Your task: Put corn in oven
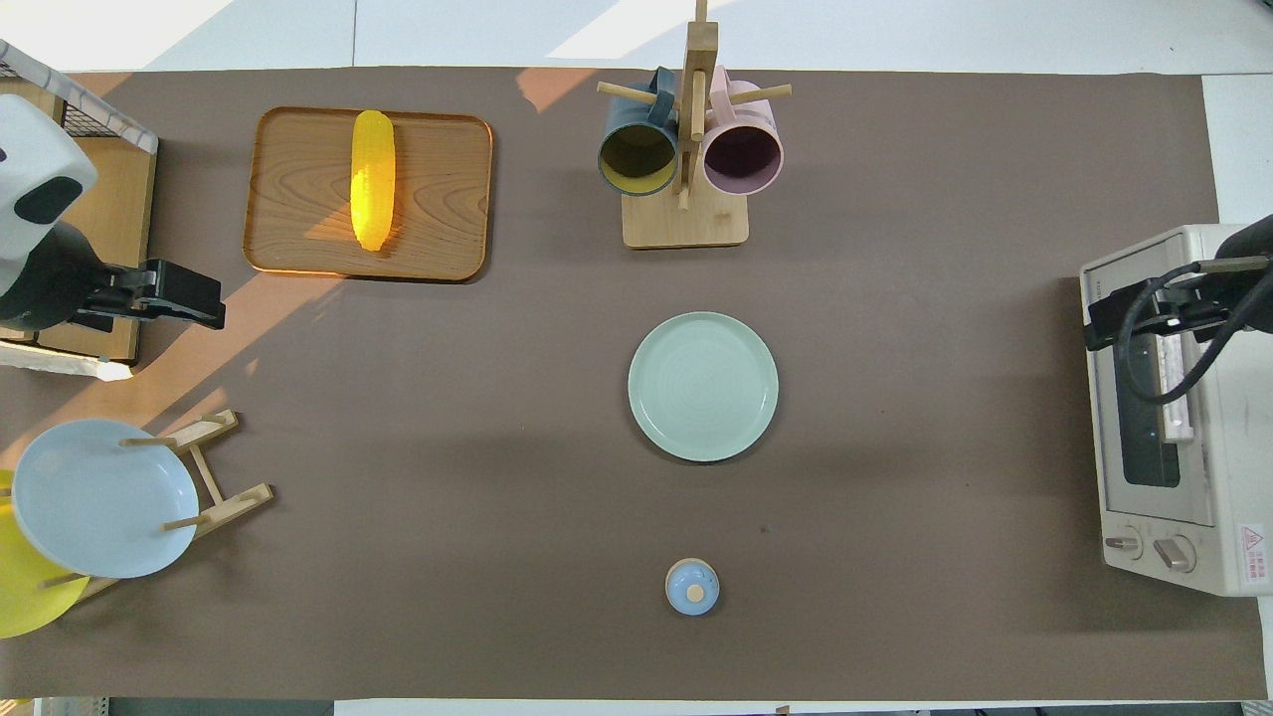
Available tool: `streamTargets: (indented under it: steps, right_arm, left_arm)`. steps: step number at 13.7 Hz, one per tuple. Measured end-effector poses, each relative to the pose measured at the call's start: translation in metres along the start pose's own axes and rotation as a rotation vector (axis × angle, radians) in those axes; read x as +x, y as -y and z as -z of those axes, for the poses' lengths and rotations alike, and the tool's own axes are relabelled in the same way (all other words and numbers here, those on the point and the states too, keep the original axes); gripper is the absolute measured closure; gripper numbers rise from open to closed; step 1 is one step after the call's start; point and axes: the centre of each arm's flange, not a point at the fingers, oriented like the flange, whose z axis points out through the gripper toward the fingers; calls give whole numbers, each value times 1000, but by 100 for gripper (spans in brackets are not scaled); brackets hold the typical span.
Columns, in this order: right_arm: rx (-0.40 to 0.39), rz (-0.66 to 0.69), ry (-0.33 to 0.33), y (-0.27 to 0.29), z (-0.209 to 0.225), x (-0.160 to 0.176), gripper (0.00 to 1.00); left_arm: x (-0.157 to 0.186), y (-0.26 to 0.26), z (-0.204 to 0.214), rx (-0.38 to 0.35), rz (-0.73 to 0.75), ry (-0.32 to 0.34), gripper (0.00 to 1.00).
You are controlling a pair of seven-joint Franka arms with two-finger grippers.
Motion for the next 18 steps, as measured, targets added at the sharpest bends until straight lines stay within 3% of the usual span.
streamTargets:
  steps: [8, 12, 15, 18]
  right_arm:
    - [0, 0, 0, 0, 0, 0, 0]
    - [0, 0, 0, 0, 0, 0, 0]
    - [0, 0, 0, 0, 0, 0, 0]
    - [0, 0, 0, 0, 0, 0, 0]
  left_arm:
    - [2, -1, 2, -1, -2, -16, 0]
    - [11, -3, 4, -9, 6, -84, 0]
    - [30, -5, -16, -27, 14, -94, 0]
    - [69, -8, -58, -33, 17, -56, 0]
